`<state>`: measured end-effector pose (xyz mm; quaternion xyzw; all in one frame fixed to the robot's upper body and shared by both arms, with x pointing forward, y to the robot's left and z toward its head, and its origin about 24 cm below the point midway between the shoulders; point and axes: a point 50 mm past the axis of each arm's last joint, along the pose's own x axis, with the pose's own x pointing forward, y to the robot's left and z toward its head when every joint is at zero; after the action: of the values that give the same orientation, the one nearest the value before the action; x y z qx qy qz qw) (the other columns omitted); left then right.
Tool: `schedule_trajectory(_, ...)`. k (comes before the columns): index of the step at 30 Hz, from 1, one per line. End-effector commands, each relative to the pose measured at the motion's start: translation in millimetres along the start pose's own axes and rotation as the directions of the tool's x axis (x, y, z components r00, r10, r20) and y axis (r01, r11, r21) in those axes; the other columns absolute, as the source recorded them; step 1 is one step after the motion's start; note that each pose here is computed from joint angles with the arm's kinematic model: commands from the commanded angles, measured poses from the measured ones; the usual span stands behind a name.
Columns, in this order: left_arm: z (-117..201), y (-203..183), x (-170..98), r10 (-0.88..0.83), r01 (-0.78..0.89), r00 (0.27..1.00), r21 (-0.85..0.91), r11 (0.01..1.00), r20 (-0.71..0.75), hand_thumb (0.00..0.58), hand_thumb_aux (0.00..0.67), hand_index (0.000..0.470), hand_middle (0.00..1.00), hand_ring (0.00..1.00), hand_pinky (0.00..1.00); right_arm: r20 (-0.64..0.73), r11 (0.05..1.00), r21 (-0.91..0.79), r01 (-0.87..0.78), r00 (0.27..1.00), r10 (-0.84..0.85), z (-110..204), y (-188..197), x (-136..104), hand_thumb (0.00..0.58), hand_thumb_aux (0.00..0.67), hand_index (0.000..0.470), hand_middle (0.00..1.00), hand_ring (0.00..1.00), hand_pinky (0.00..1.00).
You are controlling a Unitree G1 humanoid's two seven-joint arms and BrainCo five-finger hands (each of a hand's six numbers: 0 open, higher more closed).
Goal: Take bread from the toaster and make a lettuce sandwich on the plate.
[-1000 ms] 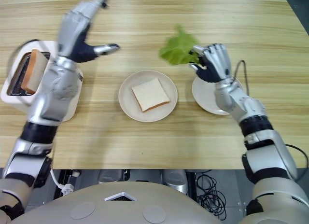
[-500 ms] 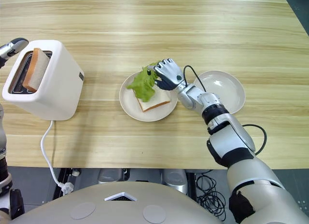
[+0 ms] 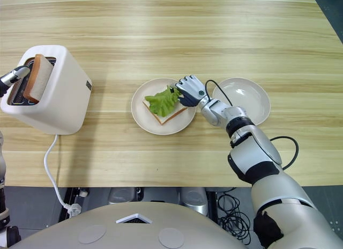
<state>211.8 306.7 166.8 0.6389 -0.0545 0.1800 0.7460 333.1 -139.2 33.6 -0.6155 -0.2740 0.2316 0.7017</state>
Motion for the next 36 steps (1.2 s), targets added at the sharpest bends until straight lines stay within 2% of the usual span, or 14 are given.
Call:
schedule_trajectory(1, -1.9, -13.4, -3.2, -0.1, 0.1, 0.995, 0.015, 0.995, -0.027, 0.0, 0.0, 0.0, 0.0, 0.0, 0.0, -0.006, 0.999, 0.005, -0.038, 0.999, 0.038, -1.5, 4.5, -5.7, 0.316, 0.218, 0.15, 1.0, 1.0, 1.0)
schedule_trajectory(2, -2.2, -14.0, -3.4, -0.106, 0.106, 0.994, 0.015, 0.994, -0.031, 0.0, 0.0, 0.0, 0.0, 0.0, 0.0, -0.011, 0.999, 0.002, -0.034, 0.999, 0.034, -2.3, 3.9, -5.7, 0.0, 0.0, 0.0, 1.0, 1.0, 1.0)
schedule_trajectory(3, -2.0, -14.4, -3.4, -0.109, 0.11, 0.993, 0.014, 0.994, -0.034, 0.0, 0.0, 0.0, 0.0, 0.0, 0.0, -0.016, 1.0, -0.001, -0.027, 1.0, 0.027, -3.3, 2.9, -5.9, 0.0, 0.0, 0.0, 1.0, 1.0, 1.0)
schedule_trajectory(4, -1.7, -14.6, -3.1, -0.11, 0.111, 0.993, 0.013, 0.994, -0.034, 0.0, 0.0, 0.0, 0.0, 0.0, 0.0, -0.021, 1.0, -0.002, -0.019, 1.0, 0.019, -4.3, 1.6, -5.8, 0.0, 0.0, 0.0, 0.25, 0.25, 0.25)
schedule_trajectory(5, -0.8, -14.9, -2.6, -0.112, 0.112, 0.993, 0.009, 0.994, -0.033, 0.0, 0.0, 0.0, 0.0, 0.0, 0.0, -0.025, 1.0, -0.001, -0.004, 1.0, 0.003, -5.3, -0.5, -5.5, 0.0, 0.0, 0.0, 0.0, 0.0, 0.0)
schedule_trajectory(19, 1.0, -28.7, -0.8, -0.198, 0.201, 0.979, 0.061, 0.978, -0.058, 0.0, 0.0, 0.0, 0.0, 0.0, 0.0, -0.058, 0.995, -0.002, 0.098, 0.994, -0.097, -15.2, -17.1, -7.1, 0.0, 0.0, 0.0, 0.0, 0.0, 0.0)
schedule_trajectory(25, -9.0, -31.8, -4.0, -0.234, 0.249, 0.963, 0.109, 0.962, -0.132, 0.0, 0.0, 0.0, 0.0, 0.0, 0.0, -0.061, 0.983, -0.016, 0.183, 0.981, -0.184, -23.7, -37.1, -9.1, 0.0, 0.0, 0.0, 0.0, 0.0, 0.0)
schedule_trajectory(32, -21.9, -40.2, -9.2, -0.277, 0.312, 0.937, 0.157, 0.937, -0.212, 0.009, 0.005, 0.004, 0.0, 0.0, 0.0, -0.065, 0.978, -0.01, 0.21, 0.975, -0.21, -23.3, -39.2, -9.5, 0.0, 0.0, 0.0, 0.0, 0.0, 0.0)
schedule_trajectory(33, -22.1, -40.8, -9.3, -0.28, 0.316, 0.936, 0.159, 0.935, -0.214, 0.408, 0.305, 0.209, 0.0, 0.0, 0.0, -0.067, 0.977, -0.01, 0.215, 0.974, -0.215, -23.6, -39.6, -9.9, 0.0, 0.0, 0.0, 0.0, 0.0, 0.0)
schedule_trajectory(34, -22.1, -41.4, -9.3, -0.284, 0.32, 0.935, 0.16, 0.934, -0.213, 0.408, 0.305, 0.209, 0.0, 0.0, 0.0, -0.068, 0.975, -0.01, 0.22, 0.973, -0.22, -23.8, -40.0, -10.3, 0.0, 0.0, 0.0, 0.0, 0.0, 0.0)
schedule_trajectory(35, -21.9, -41.8, -9.1, -0.287, 0.323, 0.934, 0.161, 0.932, -0.212, 0.572, 0.594, 0.408, 0.0, 0.0, 0.0, -0.071, 0.975, -0.008, 0.224, 0.972, -0.224, -24.0, -40.2, -10.7, 0.0, 0.0, 0.0, 0.0, 0.0, 0.0)
schedule_trajectory(36, -21.7, -42.1, -9.0, -0.29, 0.325, 0.934, 0.162, 0.932, -0.209, 0.572, 0.594, 0.408, 0.0, 0.0, 0.0, -0.072, 0.974, -0.008, 0.226, 0.972, -0.226, -24.1, -40.3, -10.8, 0.0, 0.0, 0.0, 0.0, 0.0, 0.0)
